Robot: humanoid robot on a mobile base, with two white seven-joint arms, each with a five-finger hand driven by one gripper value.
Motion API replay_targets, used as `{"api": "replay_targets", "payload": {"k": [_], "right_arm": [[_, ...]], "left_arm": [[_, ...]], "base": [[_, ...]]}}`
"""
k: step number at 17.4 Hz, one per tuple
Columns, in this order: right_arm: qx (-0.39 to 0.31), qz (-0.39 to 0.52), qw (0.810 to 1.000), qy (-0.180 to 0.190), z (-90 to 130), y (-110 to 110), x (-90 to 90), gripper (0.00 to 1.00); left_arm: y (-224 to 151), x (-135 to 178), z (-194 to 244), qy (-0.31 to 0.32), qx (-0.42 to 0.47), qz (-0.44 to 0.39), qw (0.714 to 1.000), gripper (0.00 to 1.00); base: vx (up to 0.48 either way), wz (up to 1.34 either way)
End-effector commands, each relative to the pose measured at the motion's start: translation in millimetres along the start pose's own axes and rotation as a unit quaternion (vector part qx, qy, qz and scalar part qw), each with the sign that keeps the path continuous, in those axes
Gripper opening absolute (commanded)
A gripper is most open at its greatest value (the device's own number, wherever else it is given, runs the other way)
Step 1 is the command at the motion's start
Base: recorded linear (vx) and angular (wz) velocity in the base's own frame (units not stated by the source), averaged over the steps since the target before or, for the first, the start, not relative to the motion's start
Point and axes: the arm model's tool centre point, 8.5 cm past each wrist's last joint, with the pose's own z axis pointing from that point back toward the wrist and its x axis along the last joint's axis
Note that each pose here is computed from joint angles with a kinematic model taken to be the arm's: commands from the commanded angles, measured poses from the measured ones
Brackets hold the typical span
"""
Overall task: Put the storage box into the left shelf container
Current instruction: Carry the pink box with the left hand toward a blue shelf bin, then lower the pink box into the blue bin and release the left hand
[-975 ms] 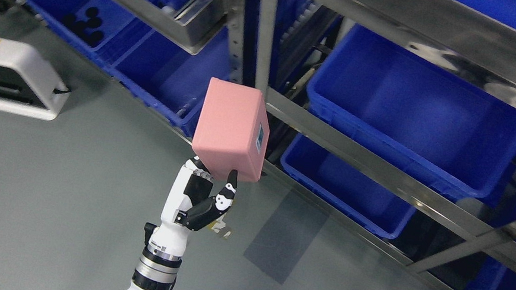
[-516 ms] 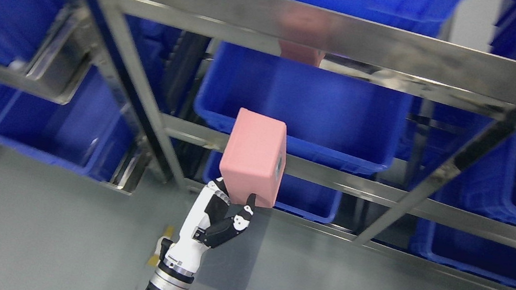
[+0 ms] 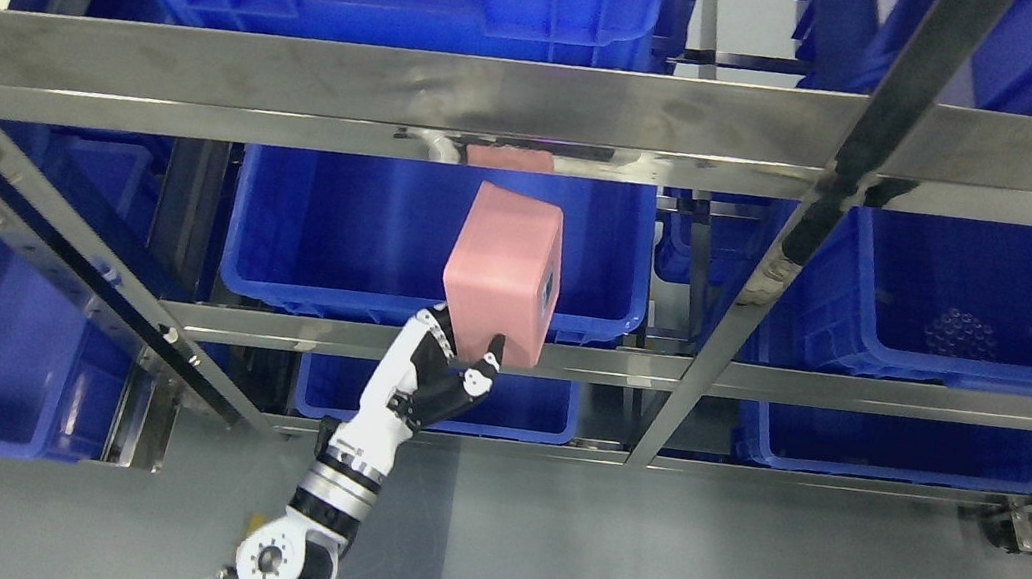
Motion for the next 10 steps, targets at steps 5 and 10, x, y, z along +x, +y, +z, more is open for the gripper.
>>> {"api": "replay_targets", "payload": {"k": [5, 10], "right_arm": [[-0.008, -0.002, 1.000, -0.012, -0.8, -11.2, 10.1, 1.00], [-0.007, -0.002, 1.000, -0.012, -0.8, -11.0, 10.1, 1.00]], "left_arm": [[130.8, 2.5, -57.1, 0.035, 0.125, -0.022, 0.991, 0.03], [155.3, -13.6, -91.9, 0.092, 0.144, -0.003, 0.985, 0.10]], "base": [[0.027, -0.15], [-0.004, 0.01]]}}
